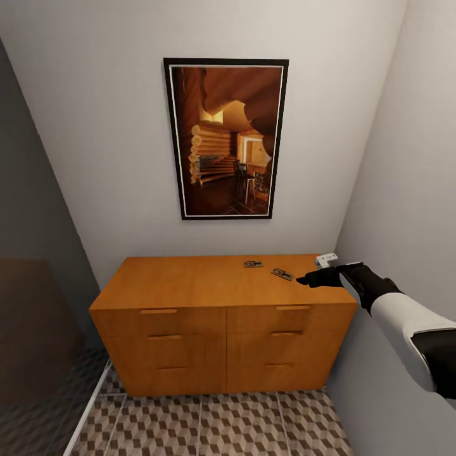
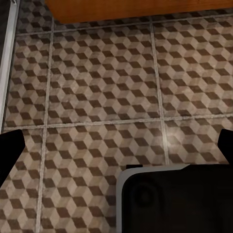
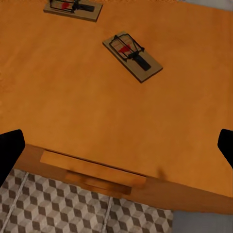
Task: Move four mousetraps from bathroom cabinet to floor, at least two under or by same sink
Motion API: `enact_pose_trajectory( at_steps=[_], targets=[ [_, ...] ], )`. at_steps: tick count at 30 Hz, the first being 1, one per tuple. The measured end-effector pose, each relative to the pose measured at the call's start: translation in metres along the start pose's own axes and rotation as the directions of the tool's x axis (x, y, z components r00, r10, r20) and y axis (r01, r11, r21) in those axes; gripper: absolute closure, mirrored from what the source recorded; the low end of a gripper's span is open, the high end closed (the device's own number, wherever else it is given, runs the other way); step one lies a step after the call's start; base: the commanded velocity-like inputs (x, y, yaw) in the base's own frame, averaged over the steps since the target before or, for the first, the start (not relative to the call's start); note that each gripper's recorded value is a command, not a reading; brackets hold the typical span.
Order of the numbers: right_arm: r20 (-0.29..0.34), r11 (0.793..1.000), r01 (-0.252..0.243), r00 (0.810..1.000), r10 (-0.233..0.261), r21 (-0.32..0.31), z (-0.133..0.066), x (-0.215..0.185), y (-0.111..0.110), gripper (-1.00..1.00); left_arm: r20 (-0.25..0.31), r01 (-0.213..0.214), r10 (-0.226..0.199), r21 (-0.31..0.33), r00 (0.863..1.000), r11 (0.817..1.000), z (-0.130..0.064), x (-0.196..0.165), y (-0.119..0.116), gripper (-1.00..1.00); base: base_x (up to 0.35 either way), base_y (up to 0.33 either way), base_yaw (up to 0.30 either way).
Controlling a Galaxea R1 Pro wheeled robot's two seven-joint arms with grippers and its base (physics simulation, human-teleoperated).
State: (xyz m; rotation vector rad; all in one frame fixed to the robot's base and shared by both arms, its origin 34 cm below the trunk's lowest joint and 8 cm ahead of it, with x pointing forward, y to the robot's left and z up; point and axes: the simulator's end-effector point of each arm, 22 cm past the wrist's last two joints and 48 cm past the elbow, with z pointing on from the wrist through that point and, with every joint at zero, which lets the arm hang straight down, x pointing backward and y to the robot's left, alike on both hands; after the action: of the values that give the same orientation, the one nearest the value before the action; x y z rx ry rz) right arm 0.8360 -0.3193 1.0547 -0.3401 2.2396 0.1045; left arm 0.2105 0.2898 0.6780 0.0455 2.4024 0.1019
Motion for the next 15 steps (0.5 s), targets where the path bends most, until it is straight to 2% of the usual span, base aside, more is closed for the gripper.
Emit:
enact_pose_trajectory(
  at_steps=[15],
  targets=[
    [0.005, 1.0, -0.001, 1.0, 0.001, 0.0, -0.0003, -0.0014, -0.0002, -1.0, -0.006, 0.001, -0.001, -0.002, 1.0, 1.0, -0.0001, 0.0013, 0.0004, -1.0, 0.0, 0.0, 0.0]
  ],
)
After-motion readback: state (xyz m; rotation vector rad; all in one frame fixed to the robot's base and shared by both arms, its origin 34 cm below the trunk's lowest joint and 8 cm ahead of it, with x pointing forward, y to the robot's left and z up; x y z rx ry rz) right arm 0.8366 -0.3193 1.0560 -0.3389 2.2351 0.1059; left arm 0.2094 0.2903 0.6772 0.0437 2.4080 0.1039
